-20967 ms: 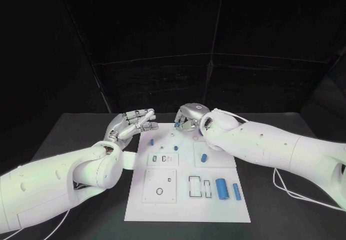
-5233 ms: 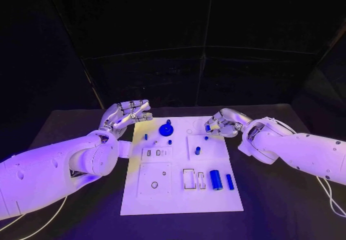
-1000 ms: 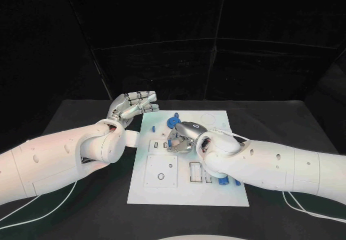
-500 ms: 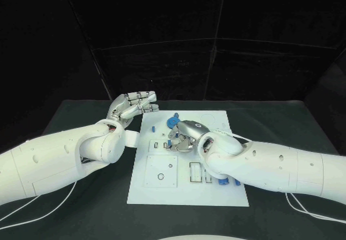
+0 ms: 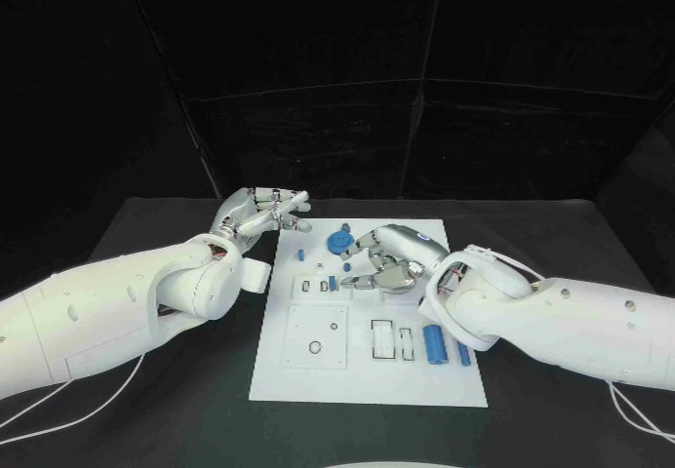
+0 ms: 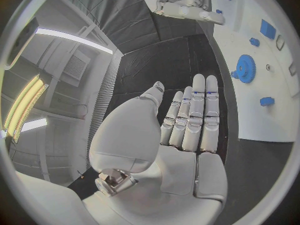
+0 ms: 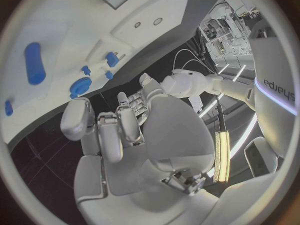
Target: Assemble the parts on the task board
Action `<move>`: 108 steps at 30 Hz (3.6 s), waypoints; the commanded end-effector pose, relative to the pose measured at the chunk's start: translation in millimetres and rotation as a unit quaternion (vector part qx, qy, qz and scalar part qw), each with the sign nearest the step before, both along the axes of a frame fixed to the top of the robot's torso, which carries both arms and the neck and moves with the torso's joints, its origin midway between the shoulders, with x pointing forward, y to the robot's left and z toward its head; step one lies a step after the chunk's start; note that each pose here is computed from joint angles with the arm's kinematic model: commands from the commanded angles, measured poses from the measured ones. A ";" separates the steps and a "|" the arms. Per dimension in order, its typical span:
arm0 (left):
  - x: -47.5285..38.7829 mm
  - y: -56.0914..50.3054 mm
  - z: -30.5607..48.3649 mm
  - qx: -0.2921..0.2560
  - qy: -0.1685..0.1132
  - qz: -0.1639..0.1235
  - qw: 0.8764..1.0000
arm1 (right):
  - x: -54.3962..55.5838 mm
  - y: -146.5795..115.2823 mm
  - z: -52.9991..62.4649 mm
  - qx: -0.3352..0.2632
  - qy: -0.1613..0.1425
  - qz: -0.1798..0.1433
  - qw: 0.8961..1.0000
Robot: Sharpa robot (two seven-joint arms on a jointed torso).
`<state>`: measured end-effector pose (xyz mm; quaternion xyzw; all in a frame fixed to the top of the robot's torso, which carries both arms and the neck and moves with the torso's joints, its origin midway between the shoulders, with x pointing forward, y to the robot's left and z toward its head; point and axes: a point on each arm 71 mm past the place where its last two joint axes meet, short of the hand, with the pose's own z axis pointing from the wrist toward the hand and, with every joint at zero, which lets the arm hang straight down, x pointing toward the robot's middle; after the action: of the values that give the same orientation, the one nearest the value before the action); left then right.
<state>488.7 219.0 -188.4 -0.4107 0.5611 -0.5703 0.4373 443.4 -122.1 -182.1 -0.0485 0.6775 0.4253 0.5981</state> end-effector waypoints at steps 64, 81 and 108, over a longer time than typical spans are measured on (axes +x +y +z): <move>39.0 -88.1 -11.2 0.604 0.202 -0.206 0.743 | 82.0 -91.8 45.4 0.247 0.122 -0.106 0.955; 38.7 -97.9 -13.9 0.606 0.201 -0.221 0.737 | 84.7 -88.0 43.8 0.245 0.128 -0.102 0.956; 38.2 -104.1 -19.2 0.609 0.202 -0.233 0.731 | 86.1 -87.1 43.8 0.246 0.125 -0.098 0.956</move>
<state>526.9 116.0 -208.2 -0.0231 0.9404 -0.0922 0.3265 529.6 -210.2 -140.6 0.2247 0.6263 0.5132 0.5421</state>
